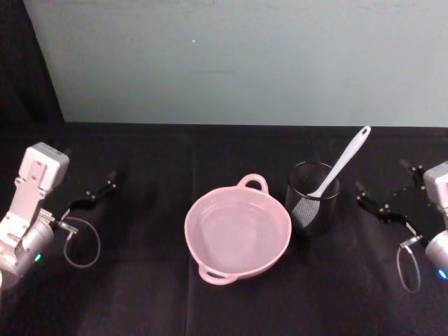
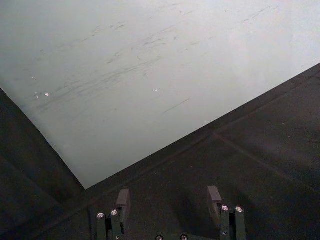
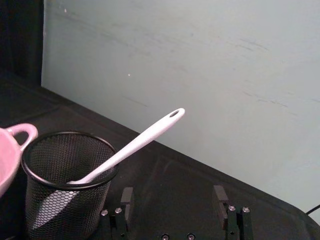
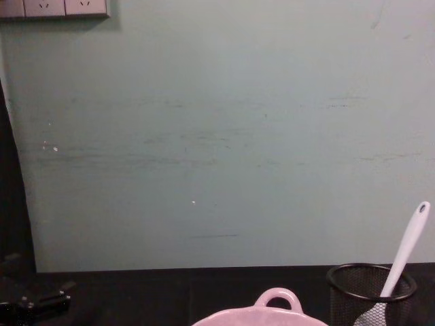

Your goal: Use the one hand to pick up the spoon and stir the clear water in the bowl.

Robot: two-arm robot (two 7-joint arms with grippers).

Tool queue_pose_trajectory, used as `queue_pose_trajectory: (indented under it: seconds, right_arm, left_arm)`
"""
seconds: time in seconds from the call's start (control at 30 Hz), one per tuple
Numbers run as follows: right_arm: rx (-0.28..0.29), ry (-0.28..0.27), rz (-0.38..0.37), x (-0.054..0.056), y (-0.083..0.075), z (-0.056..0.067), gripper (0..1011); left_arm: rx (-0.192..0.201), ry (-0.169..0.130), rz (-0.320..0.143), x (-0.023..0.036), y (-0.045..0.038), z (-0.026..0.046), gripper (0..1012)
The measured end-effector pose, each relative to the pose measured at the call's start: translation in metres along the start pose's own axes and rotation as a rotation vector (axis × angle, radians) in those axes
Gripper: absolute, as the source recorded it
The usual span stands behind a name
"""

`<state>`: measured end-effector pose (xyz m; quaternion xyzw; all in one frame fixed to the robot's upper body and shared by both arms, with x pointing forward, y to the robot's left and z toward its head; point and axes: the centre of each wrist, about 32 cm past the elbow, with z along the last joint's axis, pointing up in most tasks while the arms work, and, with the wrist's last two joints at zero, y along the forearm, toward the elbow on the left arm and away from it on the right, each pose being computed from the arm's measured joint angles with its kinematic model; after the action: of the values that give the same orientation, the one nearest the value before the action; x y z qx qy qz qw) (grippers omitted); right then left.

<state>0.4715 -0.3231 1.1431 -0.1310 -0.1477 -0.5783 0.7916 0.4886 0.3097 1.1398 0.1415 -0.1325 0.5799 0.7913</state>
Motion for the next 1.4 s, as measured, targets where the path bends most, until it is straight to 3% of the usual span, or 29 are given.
queue_pose_trajectory:
  seconds: [0.3, 0.37, 0.47, 0.57, 0.63, 0.7, 0.87, 0.9, 0.93, 0.97, 1.17, 1.4]
  right_arm:
    - [0.058, 0.072, 0.004, 0.003, -0.014, 0.008, 1002]
    - [0.078, 0.164, 0.022, 0.003, -0.015, 0.011, 1002]
    - [0.091, 0.238, 0.031, 0.004, -0.013, 0.012, 1003]
    - [0.098, 0.355, 0.049, 0.006, -0.006, 0.013, 1002]
    - [0.098, 0.379, 0.054, 0.006, -0.004, 0.013, 1003]
    - [0.097, 0.481, 0.070, 0.008, 0.006, 0.014, 1002]
    - [0.080, 0.621, 0.095, 0.012, 0.020, 0.014, 1003]
    - [0.075, 0.669, 0.108, 0.013, 0.025, 0.015, 1002]
    - [0.075, 0.669, 0.108, 0.013, 0.025, 0.015, 1003]
    - [0.068, 0.712, 0.121, 0.014, 0.029, 0.015, 1003]
    - [0.040, 0.851, 0.182, 0.016, 0.040, 0.013, 1002]
    - [0.043, 0.939, 0.227, 0.020, 0.049, 0.009, 968]
  left_arm:
    - [0.000, 0.000, 0.000, 0.0000, 0.0000, 0.0000, 1005]
    - [0.000, 0.000, 0.000, 0.0000, 0.0000, 0.0000, 1005]
    - [0.000, 0.000, 0.000, 0.0000, 0.0000, 0.0000, 1005]
    - [0.000, 0.000, 0.000, 0.0000, 0.0000, 0.0000, 1005]
    - [0.000, 0.000, 0.000, 0.0000, 0.0000, 0.0000, 1005]
    - [0.000, 0.000, 0.000, 0.0000, 0.0000, 0.0000, 1005]
    - [0.000, 0.000, 0.000, 0.0000, 0.0000, 0.0000, 1005]
    - [0.000, 0.000, 0.000, 0.0000, 0.0000, 0.0000, 1005]
    - [0.000, 0.000, 0.000, 0.0000, 0.0000, 0.0000, 1005]
    - [0.000, 0.000, 0.000, 0.0000, 0.0000, 0.0000, 1005]
    - [0.000, 0.000, 0.000, 0.0000, 0.0000, 0.0000, 1005]
    - [0.000, 0.000, 0.000, 0.0000, 0.0000, 0.0000, 1005]
